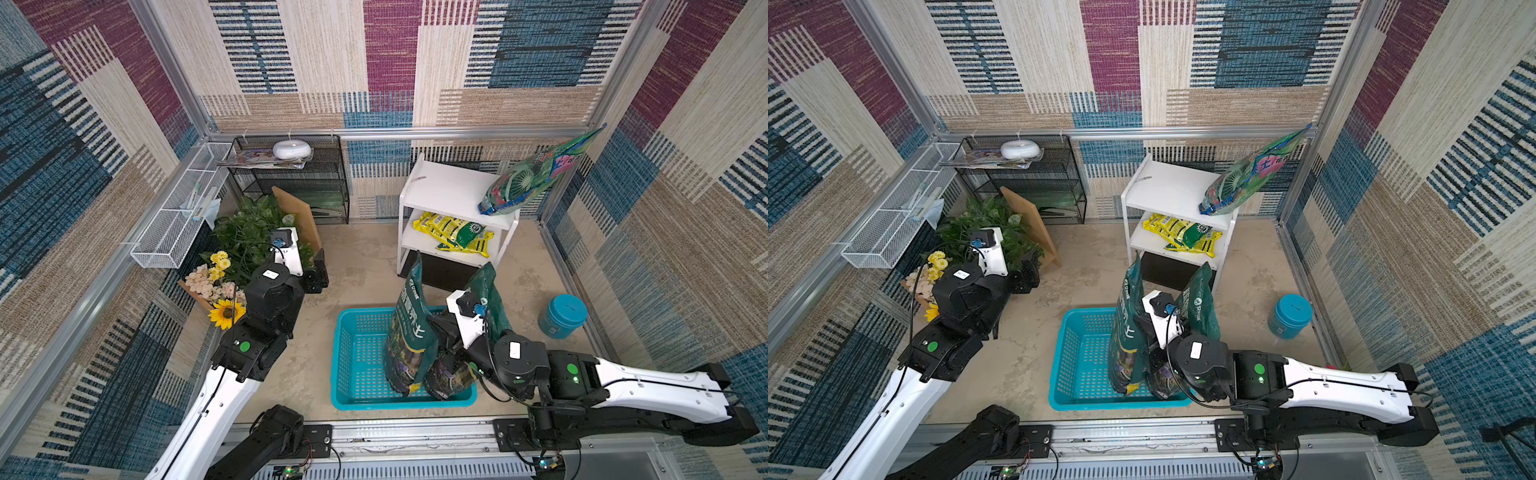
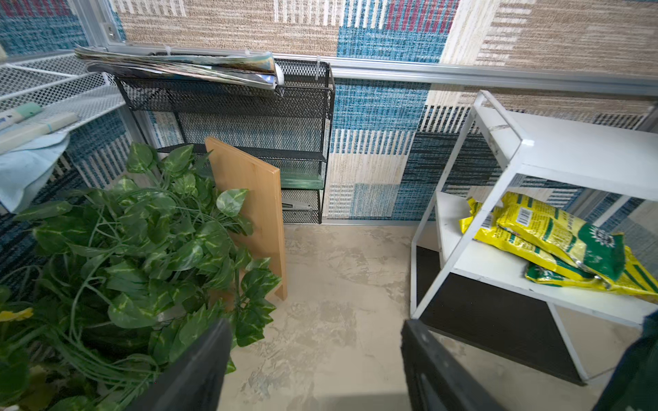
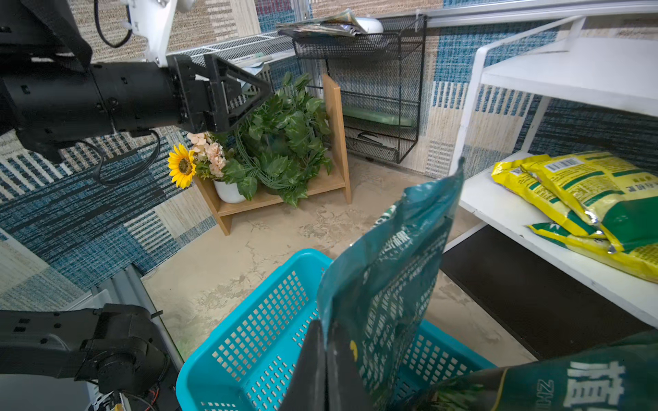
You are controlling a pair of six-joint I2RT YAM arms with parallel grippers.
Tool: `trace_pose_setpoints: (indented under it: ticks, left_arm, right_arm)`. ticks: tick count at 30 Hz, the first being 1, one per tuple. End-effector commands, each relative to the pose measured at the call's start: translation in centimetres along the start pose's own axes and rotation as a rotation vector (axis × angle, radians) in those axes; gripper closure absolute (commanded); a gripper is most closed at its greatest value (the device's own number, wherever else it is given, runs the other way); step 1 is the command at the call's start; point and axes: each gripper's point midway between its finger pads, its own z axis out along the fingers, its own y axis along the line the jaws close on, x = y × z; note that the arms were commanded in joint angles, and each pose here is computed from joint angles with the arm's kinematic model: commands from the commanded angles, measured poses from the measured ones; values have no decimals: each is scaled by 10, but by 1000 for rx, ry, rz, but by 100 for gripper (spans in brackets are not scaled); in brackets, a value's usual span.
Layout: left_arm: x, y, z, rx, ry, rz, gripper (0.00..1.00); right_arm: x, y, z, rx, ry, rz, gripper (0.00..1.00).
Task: Take down the fertilizer bag from the shelf
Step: Place the fertilizer bag in the storage box.
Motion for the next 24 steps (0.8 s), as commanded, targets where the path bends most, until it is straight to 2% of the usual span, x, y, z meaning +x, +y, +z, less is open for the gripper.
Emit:
trace_pose_setpoints:
  ticks: [1, 4, 5, 7, 10, 12, 16, 20, 24]
  left_arm:
    - [8, -24, 2, 122, 109, -91, 30]
    - [32, -58, -11, 293, 304, -249, 45]
    - [41, -65, -17, 337, 333, -308, 60]
    - [52, -66, -26, 351, 349, -394, 99]
    - [68, -61, -37, 341, 376, -439, 100]
    - [82, -68, -44, 380, 428, -473, 100]
    - [128, -96, -53, 480, 616, -514, 100]
    - [169, -90, -46, 406, 701, -506, 100]
    - [196, -84, -34, 335, 770, -475, 100]
  right_arm:
    - [-58, -15, -17, 45, -215, 163, 100]
    - [-57, -18, -18, 56, -191, 151, 100]
    - [-53, -17, -17, 53, -177, 142, 100]
    - [-44, -15, -14, 48, -153, 130, 100]
    - [-31, -10, -11, 23, -108, 110, 100]
    - [-23, -5, -10, -6, -82, 106, 100]
    - [-10, -3, -7, -14, -31, 88, 100]
    - [-3, -5, -6, -3, -18, 81, 100]
    - [0, -6, -8, -7, -21, 88, 100]
